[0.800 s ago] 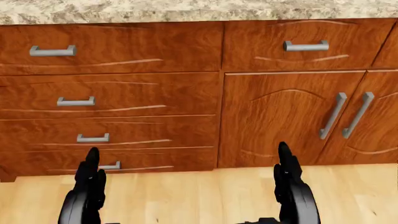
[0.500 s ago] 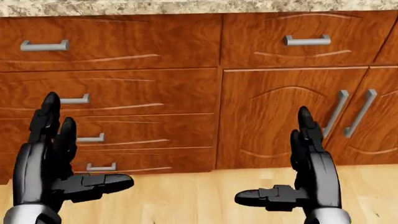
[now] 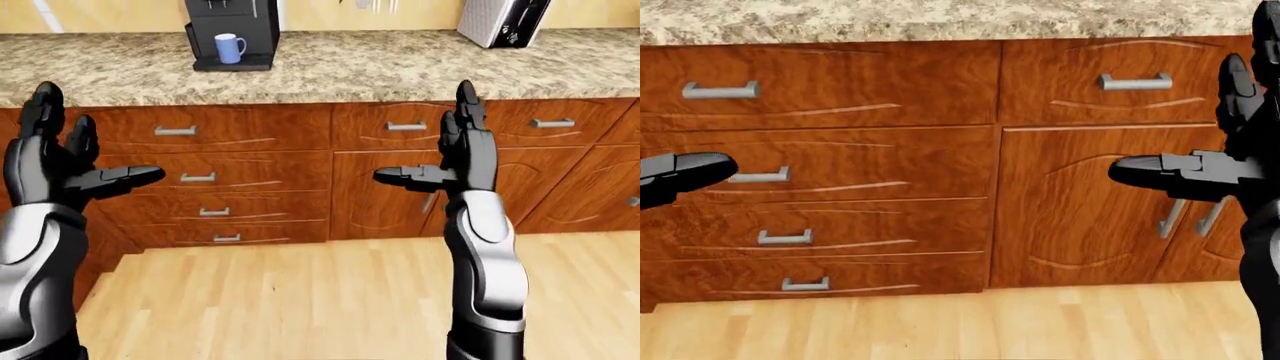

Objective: Pick the mug from under the coffee machine dispenser and place it on the counter.

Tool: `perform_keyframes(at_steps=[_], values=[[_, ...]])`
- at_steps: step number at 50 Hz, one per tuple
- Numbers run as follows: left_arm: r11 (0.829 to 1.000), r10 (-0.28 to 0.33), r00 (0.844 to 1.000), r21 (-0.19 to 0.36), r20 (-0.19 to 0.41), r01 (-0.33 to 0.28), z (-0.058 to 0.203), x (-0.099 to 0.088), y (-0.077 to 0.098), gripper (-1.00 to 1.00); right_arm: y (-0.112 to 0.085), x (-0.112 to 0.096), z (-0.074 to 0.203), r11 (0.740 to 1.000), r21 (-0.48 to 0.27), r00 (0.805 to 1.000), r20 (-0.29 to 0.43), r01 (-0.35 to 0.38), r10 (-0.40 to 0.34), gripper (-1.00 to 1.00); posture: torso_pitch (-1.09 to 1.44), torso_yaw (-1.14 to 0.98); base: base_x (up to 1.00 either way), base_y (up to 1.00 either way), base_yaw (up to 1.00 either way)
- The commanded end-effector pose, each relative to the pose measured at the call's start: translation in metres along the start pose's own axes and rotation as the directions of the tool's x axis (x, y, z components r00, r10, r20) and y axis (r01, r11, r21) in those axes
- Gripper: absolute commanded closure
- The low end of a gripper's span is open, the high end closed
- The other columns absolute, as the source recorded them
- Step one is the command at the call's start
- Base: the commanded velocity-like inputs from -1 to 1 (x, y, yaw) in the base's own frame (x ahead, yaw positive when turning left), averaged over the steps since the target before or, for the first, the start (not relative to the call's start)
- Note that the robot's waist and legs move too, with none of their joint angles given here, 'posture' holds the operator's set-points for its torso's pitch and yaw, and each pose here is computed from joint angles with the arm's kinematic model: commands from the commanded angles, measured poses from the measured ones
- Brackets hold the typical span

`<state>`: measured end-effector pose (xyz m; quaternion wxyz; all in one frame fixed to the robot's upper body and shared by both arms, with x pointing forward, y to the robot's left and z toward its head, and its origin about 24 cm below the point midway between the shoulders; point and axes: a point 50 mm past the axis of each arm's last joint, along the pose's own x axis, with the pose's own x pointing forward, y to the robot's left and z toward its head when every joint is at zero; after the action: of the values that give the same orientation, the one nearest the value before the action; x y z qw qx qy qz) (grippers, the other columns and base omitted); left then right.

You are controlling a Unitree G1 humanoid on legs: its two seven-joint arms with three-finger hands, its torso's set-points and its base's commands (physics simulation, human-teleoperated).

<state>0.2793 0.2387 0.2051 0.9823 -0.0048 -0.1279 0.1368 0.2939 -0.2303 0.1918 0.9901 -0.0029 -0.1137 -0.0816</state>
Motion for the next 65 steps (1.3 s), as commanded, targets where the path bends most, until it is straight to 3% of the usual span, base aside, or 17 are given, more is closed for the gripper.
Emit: perform_keyframes(at_steps=[1, 27, 65], values=[[1.000, 0.000, 0.997, -0.007, 0.081, 0.000, 0.019, 0.001, 0.001, -1.00, -0.001, 0.002, 0.020, 1.000, 0.000, 0.996, 0.085, 0.001, -0.001, -1.00, 0.00, 0.00, 0.00, 0.00, 0.00], [0.995, 0.098, 0.984, 0.016, 0.151, -0.101, 0.044, 0.016, 0.035, -1.00, -0.029, 0.019, 0.043, 0.997, -0.017, 0.986, 0.148, 0.076, -0.073, -1.00, 0.00, 0.00, 0.00, 0.00, 0.00], [0.994, 0.106, 0.982, 0.020, 0.156, -0.111, 0.043, 0.018, 0.038, -1.00, -0.029, 0.018, 0.049, 0.998, -0.012, 0.985, 0.162, 0.069, -0.066, -1.00, 0.00, 0.00, 0.10, 0.03, 0.00]])
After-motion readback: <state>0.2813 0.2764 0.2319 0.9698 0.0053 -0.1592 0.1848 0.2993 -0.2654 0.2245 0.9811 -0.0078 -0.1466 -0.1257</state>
